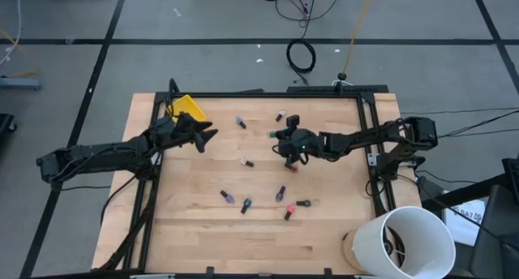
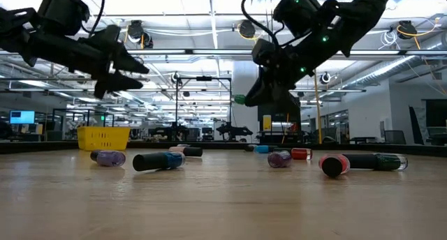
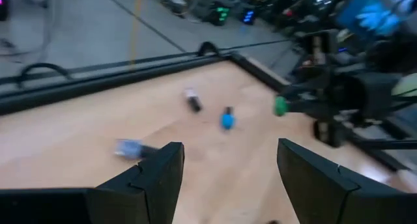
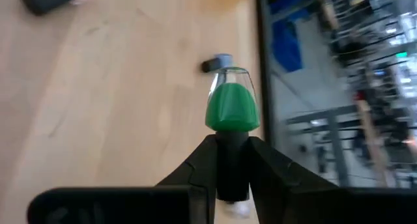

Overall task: Pick & Place Nail Polish
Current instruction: Put the green nail polish into the yellow bin

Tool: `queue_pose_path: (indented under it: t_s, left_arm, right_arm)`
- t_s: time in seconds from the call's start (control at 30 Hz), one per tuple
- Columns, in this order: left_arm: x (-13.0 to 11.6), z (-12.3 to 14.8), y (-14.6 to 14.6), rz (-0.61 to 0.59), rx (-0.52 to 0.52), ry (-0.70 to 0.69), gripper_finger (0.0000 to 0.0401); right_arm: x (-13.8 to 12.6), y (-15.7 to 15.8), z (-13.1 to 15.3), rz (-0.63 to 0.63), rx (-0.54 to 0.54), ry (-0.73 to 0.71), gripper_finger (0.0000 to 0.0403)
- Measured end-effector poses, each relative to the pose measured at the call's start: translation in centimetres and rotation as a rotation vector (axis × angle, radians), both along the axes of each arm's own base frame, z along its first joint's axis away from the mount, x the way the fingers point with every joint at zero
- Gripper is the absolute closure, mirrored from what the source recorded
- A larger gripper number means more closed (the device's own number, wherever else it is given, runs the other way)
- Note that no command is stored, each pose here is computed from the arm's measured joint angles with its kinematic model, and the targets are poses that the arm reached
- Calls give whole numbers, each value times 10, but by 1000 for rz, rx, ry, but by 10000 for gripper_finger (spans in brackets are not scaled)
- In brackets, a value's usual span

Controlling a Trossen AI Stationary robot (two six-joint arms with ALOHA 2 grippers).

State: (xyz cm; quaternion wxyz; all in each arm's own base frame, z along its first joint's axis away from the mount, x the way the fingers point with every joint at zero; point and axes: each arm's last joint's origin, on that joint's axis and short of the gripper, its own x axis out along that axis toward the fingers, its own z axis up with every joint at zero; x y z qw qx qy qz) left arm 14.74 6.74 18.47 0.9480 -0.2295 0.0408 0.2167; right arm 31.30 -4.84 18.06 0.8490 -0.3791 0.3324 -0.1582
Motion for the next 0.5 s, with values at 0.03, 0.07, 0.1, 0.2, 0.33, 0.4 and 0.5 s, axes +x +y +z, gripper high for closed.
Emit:
queue_pose_path:
  t_s: [0.03, 0.07, 0.1, 0.2, 0.33, 0.4, 0.5]
  left_arm:
    - [2, 0, -2, -12, -8, -15, 158]
    - [5, 0, -3, -22, -21, -29, 158]
    - [7, 1, -5, -33, -30, -46, 158]
    - [18, 1, -12, -85, -33, -92, 158]
    - [36, -6, -21, -149, -37, -124, 158]
    - [46, -6, -23, -149, -37, -150, 158]
    - [65, -2, -24, -162, -18, -158, 158]
  right_arm:
    - [1, 2, 1, 8, -8, -11, 350]
    - [2, 3, 3, 18, -17, -26, 350]
    - [3, 5, 5, 30, -25, -43, 350]
    - [7, 12, 11, 71, -68, -92, 350]
    - [9, 18, 15, 103, -96, -127, 350]
    - [10, 20, 16, 107, -97, -132, 350]
    - [10, 20, 16, 109, -99, -130, 350]
